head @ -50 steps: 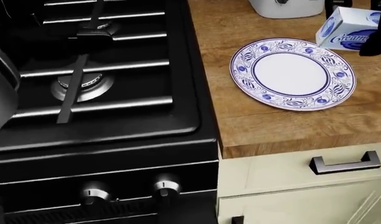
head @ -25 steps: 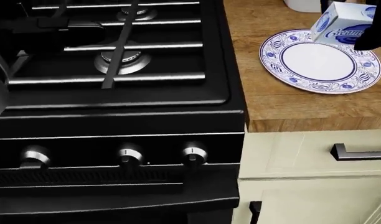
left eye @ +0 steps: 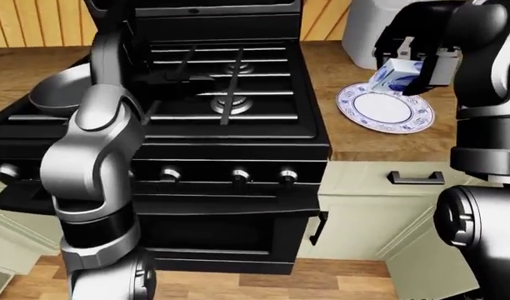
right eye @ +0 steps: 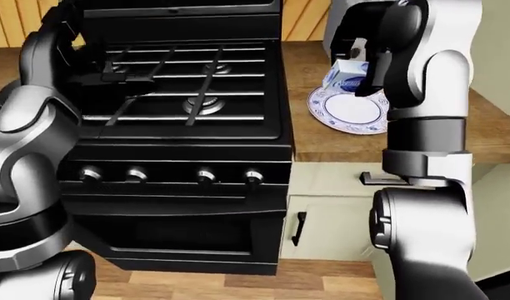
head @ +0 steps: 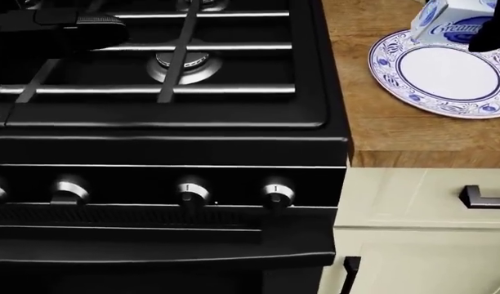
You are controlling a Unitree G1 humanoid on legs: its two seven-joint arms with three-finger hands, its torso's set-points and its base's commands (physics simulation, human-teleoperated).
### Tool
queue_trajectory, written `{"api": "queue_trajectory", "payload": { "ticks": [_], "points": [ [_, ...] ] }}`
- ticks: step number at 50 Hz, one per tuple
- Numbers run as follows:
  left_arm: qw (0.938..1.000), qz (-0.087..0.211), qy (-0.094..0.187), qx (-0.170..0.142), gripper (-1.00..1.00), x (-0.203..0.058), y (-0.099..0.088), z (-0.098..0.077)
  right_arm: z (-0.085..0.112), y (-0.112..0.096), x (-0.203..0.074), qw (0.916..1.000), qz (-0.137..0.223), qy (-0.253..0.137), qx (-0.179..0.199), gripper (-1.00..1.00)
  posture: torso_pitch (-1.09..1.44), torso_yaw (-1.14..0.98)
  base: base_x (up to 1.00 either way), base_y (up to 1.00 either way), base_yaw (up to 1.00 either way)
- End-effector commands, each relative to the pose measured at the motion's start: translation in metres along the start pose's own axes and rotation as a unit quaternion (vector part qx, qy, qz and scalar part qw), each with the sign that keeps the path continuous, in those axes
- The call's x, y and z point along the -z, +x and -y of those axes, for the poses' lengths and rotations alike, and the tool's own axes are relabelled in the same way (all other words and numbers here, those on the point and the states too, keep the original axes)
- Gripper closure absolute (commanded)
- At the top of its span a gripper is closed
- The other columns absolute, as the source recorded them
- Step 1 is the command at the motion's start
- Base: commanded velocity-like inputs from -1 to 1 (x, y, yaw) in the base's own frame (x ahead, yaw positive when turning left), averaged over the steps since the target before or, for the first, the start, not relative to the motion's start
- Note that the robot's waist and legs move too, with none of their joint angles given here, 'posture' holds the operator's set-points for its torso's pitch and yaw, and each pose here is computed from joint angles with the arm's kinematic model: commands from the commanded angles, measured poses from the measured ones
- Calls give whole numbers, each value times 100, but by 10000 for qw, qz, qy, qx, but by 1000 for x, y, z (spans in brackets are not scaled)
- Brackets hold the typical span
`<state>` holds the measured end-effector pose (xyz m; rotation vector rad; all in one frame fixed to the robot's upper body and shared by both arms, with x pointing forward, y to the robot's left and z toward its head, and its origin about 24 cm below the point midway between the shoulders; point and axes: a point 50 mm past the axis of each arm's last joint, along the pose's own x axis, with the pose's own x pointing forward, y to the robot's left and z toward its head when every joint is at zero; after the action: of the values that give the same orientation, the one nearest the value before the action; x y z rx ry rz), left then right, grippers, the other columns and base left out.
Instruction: Pick the cream cheese stick from the plate and place it in the pan.
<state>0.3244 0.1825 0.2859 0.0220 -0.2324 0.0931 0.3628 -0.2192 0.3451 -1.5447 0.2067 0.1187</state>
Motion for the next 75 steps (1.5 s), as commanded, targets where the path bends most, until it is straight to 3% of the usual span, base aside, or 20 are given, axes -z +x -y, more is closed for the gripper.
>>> {"api": "queue_trajectory", "payload": {
  "ticks": [1,75],
  "points": [
    [9984,566,-17,-69,-100,-24,-3,-4,28,-19,-3,9978,68,-26,654,100,0,0,0,16,0],
    [9983,589,11,-49,-100,-27,-5,-2,27,-19,-1,9977,50,3,675,100,0,0,0,29,0]
  ]
}}
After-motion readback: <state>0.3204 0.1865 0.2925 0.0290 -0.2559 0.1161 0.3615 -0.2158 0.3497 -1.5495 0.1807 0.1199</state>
